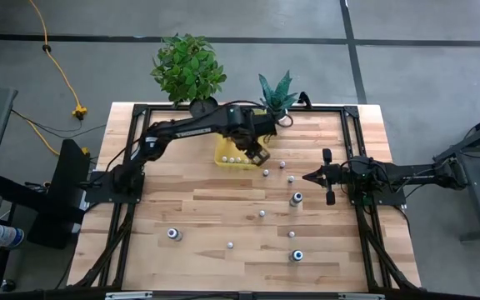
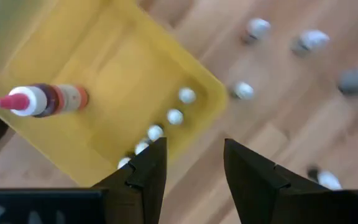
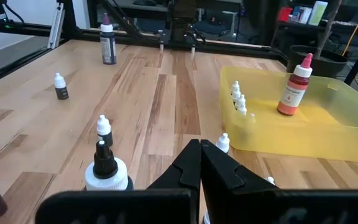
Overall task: Pick & Place food coloring
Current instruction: Put the small black food coloring bottle into the yellow bin
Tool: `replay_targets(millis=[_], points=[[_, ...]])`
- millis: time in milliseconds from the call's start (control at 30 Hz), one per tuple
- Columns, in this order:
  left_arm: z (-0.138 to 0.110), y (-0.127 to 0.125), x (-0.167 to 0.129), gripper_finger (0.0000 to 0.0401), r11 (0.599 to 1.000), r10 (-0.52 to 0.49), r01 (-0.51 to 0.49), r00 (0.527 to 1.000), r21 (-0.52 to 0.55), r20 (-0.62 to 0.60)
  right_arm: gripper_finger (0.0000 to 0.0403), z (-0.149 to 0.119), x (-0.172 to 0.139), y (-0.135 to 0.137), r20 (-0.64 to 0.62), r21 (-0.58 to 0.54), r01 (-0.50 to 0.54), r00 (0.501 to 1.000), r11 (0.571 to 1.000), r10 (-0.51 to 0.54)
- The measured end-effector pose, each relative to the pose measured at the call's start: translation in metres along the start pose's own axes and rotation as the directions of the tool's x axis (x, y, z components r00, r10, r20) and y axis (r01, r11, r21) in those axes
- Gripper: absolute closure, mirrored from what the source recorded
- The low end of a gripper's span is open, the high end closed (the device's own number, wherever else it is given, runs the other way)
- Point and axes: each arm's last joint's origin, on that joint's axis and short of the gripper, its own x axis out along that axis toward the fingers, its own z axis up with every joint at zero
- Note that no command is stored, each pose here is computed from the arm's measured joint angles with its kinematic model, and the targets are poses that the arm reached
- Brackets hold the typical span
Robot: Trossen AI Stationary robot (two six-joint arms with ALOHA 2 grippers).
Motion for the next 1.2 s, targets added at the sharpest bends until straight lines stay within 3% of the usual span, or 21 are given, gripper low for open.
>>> replay_targets(millis=[200,533,833,1200], points=[[-0.027,-0.026,-0.023,0.0249,0.984,-0.084,0.094,0.994,0.149,-0.075,0.0402,0.000,0.000,0.000,0.000,0.000,0.000,1.000,1.000,0.000],[-0.090,-0.088,-0.041,0.0249,0.938,-0.053,0.095,0.990,0.333,-0.131,0.0402,0.000,0.000,0.000,0.000,0.000,0.000,1.000,1.000,0.000],[-0.147,-0.128,-0.025,0.0249,0.912,0.024,0.049,0.985,0.408,-0.173,0.0402,0.000,0.000,0.000,0.000,0.000,0.000,1.000,1.000,0.000],[-0.210,-0.172,0.008,0.0249,0.884,-0.044,0.120,0.983,0.451,-0.176,0.0402,0.000,0.000,0.000,0.000,0.000,0.000,1.000,1.000,0.000]])
